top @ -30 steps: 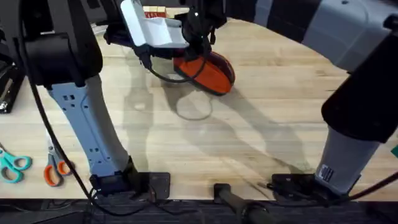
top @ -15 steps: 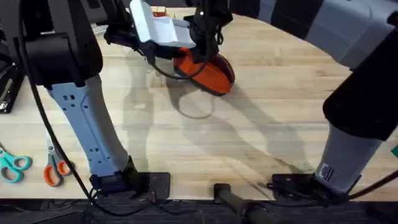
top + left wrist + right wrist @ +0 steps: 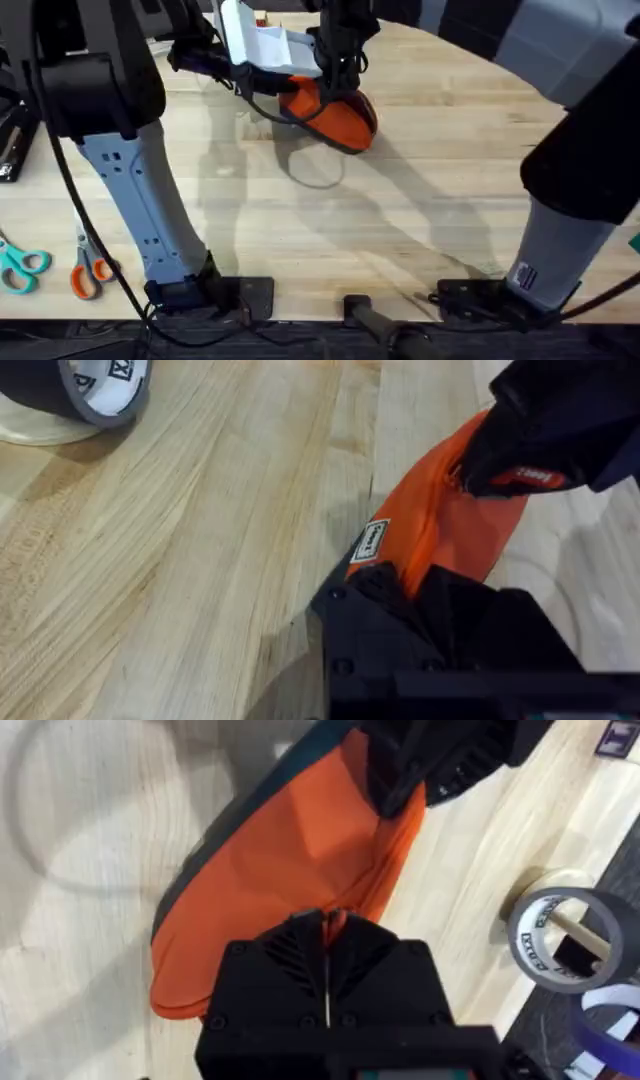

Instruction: Unzip the bag, pick up the pens from the table one at a time and place them inside, then zip the bag closed.

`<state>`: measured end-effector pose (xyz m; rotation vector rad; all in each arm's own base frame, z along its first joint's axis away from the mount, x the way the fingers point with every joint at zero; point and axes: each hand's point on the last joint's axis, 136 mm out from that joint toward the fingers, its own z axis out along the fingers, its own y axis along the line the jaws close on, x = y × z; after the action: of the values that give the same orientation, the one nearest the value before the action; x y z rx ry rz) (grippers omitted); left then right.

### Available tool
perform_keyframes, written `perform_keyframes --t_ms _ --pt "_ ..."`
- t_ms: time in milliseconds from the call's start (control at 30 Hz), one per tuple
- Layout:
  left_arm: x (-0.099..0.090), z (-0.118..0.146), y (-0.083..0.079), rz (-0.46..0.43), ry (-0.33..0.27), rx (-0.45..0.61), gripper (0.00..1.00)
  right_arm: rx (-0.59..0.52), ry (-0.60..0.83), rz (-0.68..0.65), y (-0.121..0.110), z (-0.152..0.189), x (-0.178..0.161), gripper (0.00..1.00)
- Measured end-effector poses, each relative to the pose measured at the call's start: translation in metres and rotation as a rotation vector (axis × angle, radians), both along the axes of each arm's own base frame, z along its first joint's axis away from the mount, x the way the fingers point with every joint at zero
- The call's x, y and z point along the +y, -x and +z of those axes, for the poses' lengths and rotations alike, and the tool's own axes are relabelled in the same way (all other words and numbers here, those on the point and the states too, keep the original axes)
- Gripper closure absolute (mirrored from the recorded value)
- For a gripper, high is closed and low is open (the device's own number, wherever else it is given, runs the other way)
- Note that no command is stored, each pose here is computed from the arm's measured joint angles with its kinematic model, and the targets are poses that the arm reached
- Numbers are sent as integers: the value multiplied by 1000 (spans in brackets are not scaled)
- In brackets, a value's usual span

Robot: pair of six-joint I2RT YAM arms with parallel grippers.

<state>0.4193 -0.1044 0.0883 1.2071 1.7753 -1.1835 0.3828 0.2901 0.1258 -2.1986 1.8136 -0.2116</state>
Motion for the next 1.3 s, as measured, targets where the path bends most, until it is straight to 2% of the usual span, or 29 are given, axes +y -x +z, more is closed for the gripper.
perform_keyframes --t_ms 633,867,1300 --pt "0 -1 0 -2 -5 -2 960 108 93 -191 27 -5 -30 971" --pt "1 -1 0 -1 -6 -2 960 124 152 -272 42 10 -53 972" --pt "1 -1 0 -1 -7 -2 960 165 198 -408 54 11 -72 971"
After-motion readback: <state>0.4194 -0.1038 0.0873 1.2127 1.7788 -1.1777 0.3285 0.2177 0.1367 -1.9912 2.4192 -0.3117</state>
